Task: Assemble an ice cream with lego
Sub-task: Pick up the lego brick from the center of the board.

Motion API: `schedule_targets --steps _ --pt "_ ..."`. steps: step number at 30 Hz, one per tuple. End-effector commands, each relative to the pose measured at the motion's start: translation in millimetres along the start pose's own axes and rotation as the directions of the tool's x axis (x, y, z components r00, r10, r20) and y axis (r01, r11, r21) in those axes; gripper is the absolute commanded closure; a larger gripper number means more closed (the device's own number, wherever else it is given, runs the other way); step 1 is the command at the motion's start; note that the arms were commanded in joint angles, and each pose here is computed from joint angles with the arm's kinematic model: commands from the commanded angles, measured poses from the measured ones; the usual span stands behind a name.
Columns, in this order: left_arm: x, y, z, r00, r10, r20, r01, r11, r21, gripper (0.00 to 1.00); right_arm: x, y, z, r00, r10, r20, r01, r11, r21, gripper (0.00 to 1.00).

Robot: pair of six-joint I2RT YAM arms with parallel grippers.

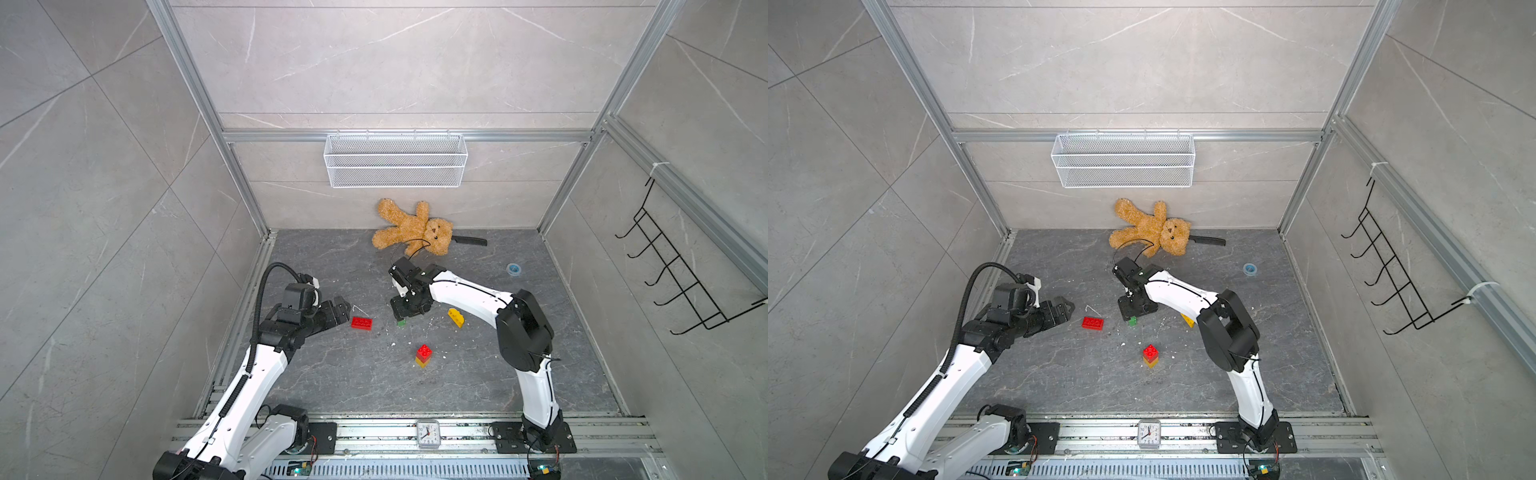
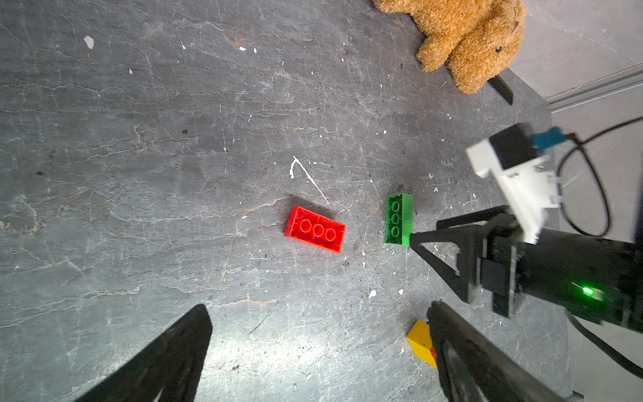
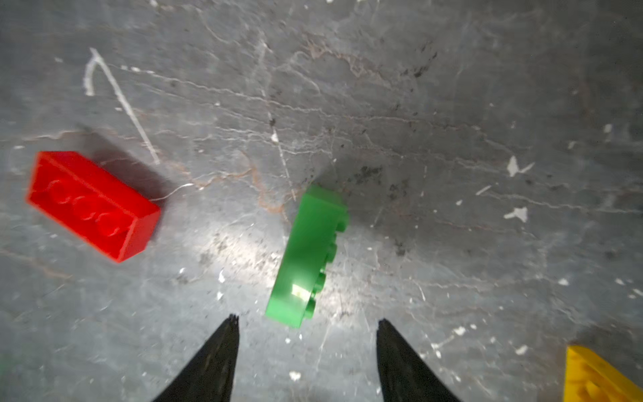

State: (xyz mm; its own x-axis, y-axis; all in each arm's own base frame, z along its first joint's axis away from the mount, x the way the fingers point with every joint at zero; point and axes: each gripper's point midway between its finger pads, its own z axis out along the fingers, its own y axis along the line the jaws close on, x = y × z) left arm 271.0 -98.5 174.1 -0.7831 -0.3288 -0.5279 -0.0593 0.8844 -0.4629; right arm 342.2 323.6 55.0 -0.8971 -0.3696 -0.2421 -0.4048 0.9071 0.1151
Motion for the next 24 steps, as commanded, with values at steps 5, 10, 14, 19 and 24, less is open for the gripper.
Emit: schedule_targets --steps 5,10,14,19,24 --pt "3 -1 -10 0.999 0.033 0.016 -0.033 0.999 0.014 0.01 -22 7 4 1.000 0.006 0.007 -0.006 1.000 -0.004 0.37" --pt "4 -1 -8 0.999 0.040 0.005 -0.040 0.999 0.013 0.01 -23 -3 18 0.999 -0.008 -0.036 0.010 0.997 0.072 0.41" --pt "5 -2 -7 0.999 0.040 0.000 -0.040 0.999 0.017 0.01 -17 -15 26 0.997 -0.010 -0.079 0.021 0.989 0.144 0.44" --pt "7 1 -7 0.999 0.042 0.002 -0.042 0.999 0.011 0.01 -12 -12 31 0.994 -0.020 -0.105 0.035 0.990 0.140 0.51" --pt "10 5 -4 0.999 0.034 0.002 -0.034 0.999 0.003 0.01 -8 -21 28 0.992 -0.046 -0.120 0.068 0.980 0.186 0.62"
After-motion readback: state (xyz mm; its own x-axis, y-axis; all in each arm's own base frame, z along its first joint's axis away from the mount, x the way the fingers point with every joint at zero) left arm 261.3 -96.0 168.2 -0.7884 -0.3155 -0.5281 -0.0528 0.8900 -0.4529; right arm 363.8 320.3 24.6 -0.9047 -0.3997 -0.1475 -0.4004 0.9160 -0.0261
